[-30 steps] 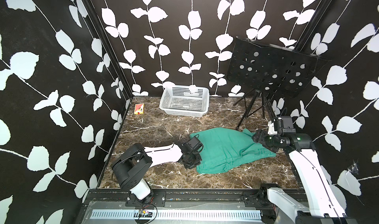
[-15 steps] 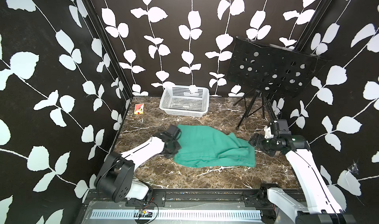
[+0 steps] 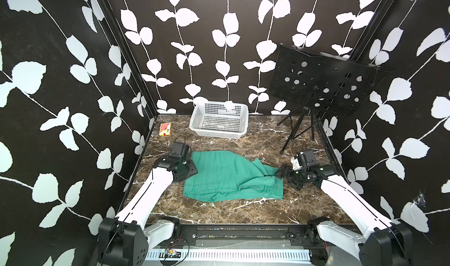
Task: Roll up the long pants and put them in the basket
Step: Adjust the long pant at the center of the board.
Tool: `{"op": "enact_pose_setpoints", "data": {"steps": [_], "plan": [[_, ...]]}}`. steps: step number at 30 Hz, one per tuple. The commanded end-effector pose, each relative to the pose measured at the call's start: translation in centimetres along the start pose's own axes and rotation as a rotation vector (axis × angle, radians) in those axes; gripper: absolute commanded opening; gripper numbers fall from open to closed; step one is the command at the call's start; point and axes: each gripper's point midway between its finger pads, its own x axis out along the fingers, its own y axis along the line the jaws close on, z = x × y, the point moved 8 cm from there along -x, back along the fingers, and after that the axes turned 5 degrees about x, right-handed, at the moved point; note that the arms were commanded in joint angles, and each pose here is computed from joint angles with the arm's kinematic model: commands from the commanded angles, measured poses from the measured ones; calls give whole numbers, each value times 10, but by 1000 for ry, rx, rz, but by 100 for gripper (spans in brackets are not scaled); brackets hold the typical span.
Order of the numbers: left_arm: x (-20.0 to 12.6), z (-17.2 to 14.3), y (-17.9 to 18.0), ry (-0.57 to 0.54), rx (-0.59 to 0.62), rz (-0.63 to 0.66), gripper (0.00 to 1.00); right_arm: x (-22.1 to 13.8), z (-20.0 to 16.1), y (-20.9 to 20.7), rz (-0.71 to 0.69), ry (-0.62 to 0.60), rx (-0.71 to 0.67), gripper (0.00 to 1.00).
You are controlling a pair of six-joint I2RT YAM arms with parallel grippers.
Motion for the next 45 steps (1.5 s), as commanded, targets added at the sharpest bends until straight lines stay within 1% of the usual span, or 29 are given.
{"op": "enact_pose_setpoints", "data": {"steps": [1, 3, 5, 6, 7, 9, 11, 13, 14, 16, 17, 19, 20, 22, 25, 27, 28, 30, 32, 33, 35, 38, 40, 41, 42, 43, 45], "plan": [[-11, 5, -62, -57, 317, -272, 63, 4, 7, 7, 60, -46, 49, 79], [-10, -6, -100, -88, 469, -364, 65, -4, 11, 3, 6, -93, 56, 79], [-6, -19, -134, -120, 605, -428, 65, -28, 14, -1, -98, -198, 36, 77], [-3, -20, -144, -136, 644, -449, 65, -40, 17, 2, -118, -251, 16, 77], [1, -31, -162, -131, 717, -518, 67, -53, 17, 3, -146, -295, -5, 77], [7, -39, -185, -129, 819, -644, 68, -74, 16, 3, -188, -358, -47, 78], [10, -49, -206, -137, 982, -746, 71, -86, 14, 2, -233, -373, -88, 78], [12, -62, -222, -128, 1161, -795, 75, -88, 10, -2, -260, -352, -102, 78], [15, -71, -229, -96, 1260, -814, 75, -87, 8, -4, -259, -336, -101, 78], [20, -86, -241, -21, 1413, -836, 76, -85, 2, -6, -238, -310, -92, 78], [24, -92, -246, 15, 1470, -835, 77, -85, -1, -9, -228, -307, -84, 78], [30, -99, -255, 52, 1543, -832, 81, -87, -6, -13, -214, -316, -69, 78], [33, -100, -259, 53, 1566, -824, 94, -88, -9, -16, -210, -323, -67, 78], [35, -103, -268, 51, 1593, -839, 99, -90, -13, -21, -219, -329, -64, 78], [38, -110, -278, 54, 1629, -861, 98, -92, -16, -25, -244, -323, -70, 78], [45, -115, -283, 64, 1647, -852, 94, -92, -18, -27, -249, -323, -70, 79], [50, -116, -284, 57, 1654, -822, 90, -94, -18, -28, -249, -329, -69, 79], [63, -114, -287, 32, 1658, -744, 77, -95, -19, -28, -240, -336, -68, 79], [71, -113, -291, 19, 1652, -707, 63, -95, -20, -28, -233, -335, -72, 79], [74, -114, -292, 10, 1653, -697, 59, -95, -20, -28, -234, -334, -73, 79], [75, -117, -295, -1, 1676, -693, 52, -95, -20, -29, -239, -329, -77, 79], [74, -126, -294, 19, 1714, -728, 50, -95, -20, -29, -241, -332, -76, 79], [77, -127, -292, 29, 1728, -716, 36, -94, -20, -30, -239, -335, -73, 79], [78, -128, -291, 32, 1733, -709, 26, -94, -20, -30, -236, -335, -70, 79], [78, -128, -290, 40, 1741, -708, 10, -93, -20, -30, -230, -334, -67, 79], [76, -128, -288, 45, 1749, -708, 0, -92, -20, -28, -217, -331, -67, 79], [71, -126, -287, 29, 1752, -698, 0, -90, -19, -26, -205, -312, -71, 79]]}}
